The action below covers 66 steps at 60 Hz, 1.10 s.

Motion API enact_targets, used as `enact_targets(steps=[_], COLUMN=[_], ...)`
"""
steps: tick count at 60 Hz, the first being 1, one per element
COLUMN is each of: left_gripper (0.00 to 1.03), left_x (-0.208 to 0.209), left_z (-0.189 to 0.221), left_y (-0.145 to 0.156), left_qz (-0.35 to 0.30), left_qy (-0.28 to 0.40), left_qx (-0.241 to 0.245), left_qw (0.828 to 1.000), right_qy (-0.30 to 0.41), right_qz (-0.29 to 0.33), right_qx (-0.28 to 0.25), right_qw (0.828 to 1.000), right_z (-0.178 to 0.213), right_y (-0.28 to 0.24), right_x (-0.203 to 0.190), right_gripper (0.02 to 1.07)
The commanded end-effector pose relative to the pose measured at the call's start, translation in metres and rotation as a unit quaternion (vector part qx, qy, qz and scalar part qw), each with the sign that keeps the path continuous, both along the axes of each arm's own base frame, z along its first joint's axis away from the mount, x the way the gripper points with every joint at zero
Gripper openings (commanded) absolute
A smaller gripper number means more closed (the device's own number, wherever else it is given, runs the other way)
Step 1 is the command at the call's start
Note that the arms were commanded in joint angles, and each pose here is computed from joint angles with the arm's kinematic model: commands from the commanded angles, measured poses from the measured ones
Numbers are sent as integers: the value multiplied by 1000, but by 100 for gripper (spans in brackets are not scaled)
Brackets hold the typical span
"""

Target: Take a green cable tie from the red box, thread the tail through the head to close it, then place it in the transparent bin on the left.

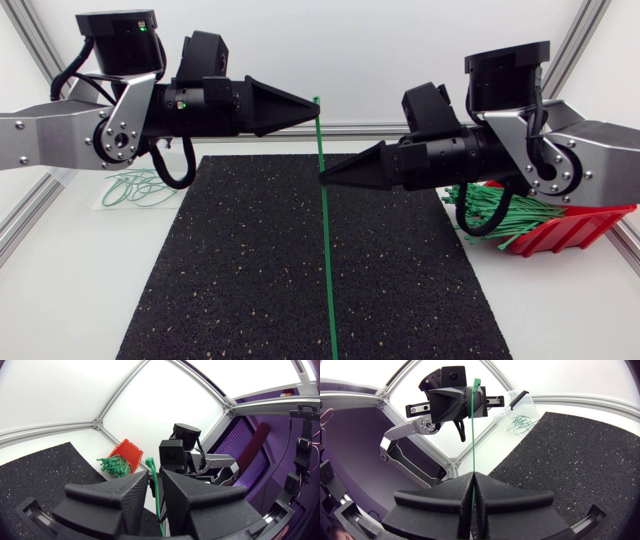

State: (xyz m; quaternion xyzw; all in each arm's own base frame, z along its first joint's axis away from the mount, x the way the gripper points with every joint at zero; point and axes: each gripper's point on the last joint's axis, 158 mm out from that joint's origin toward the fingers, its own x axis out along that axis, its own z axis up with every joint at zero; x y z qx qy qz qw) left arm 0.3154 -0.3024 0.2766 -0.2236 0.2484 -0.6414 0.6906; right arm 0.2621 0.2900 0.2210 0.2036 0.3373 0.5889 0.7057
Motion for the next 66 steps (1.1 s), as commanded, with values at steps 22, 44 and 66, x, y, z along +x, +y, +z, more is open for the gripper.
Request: enact_targets(steps=[22, 44, 66], left_gripper=[18, 4, 4], left_x=[3, 3, 1], left_z=[-4, -5, -10], left_y=[-2, -3, -5], left_qz=[-4, -4, -2], left_qy=[11, 12, 31], left_qx=[1, 2, 10], left_qw=[1000, 1000, 999], right_qy=[-5, -5, -8], right_qz=[0, 1, 1], right_qx=[2, 1, 2], right_qw=[1000, 1000, 1000], right_z=[-2, -2, -1], right_y=[-1, 0, 1], right_x=[-3, -3, -3], right_gripper=[8, 8, 8])
